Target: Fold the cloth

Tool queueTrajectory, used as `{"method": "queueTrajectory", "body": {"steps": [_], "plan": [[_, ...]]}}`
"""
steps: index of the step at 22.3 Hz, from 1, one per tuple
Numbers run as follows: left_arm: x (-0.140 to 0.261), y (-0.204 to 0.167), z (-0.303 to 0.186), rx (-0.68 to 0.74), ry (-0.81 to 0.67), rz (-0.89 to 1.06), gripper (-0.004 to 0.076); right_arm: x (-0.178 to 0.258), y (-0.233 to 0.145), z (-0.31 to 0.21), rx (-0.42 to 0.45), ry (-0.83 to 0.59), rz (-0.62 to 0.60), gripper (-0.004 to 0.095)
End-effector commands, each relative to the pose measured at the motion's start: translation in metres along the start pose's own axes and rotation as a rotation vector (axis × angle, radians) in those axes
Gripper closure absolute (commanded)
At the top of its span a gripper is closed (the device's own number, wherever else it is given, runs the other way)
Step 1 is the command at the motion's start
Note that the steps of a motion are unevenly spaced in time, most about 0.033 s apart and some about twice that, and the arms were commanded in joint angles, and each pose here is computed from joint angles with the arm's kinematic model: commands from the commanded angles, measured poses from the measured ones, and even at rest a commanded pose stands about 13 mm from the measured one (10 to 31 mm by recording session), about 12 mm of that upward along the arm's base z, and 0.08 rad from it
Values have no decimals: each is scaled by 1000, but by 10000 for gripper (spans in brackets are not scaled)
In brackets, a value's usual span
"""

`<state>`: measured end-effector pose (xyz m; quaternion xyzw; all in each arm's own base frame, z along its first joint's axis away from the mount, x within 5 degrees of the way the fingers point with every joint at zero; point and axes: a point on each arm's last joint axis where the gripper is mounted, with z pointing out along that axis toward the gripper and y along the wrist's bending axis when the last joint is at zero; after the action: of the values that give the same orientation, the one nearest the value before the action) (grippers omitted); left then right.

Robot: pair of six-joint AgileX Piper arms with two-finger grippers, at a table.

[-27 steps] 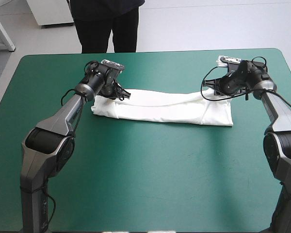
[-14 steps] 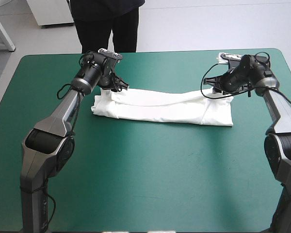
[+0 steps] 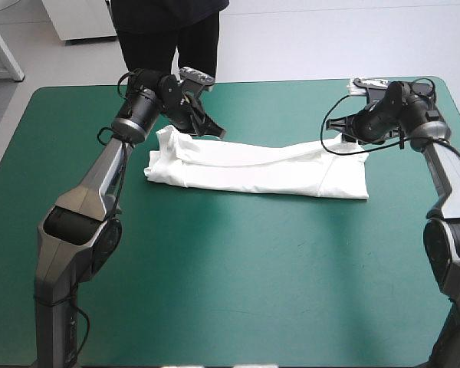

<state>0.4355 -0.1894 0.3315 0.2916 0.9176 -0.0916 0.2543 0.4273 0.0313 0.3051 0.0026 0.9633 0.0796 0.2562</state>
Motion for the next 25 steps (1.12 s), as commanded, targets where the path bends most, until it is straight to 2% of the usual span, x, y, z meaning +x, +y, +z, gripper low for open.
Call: {"method": "queueTrajectory", "body": {"steps": [1,6,9,19,25], "plan": [[-16,-47,-40,132,-140,99,746,-11,1,-42,1,-129,-6,516],[-17,-87,-14,191,-90,164,746,-11,1,-44,0,-133,-7,516],[-13,-98,16,190,-30,188,746,-11,1,-44,0,-133,-7,516],[-1,-90,83,143,84,158,746,-11,2,-45,-3,-126,-4,516],[1,-92,88,162,90,149,746,-9,-12,-59,-45,-120,74,516]]}}
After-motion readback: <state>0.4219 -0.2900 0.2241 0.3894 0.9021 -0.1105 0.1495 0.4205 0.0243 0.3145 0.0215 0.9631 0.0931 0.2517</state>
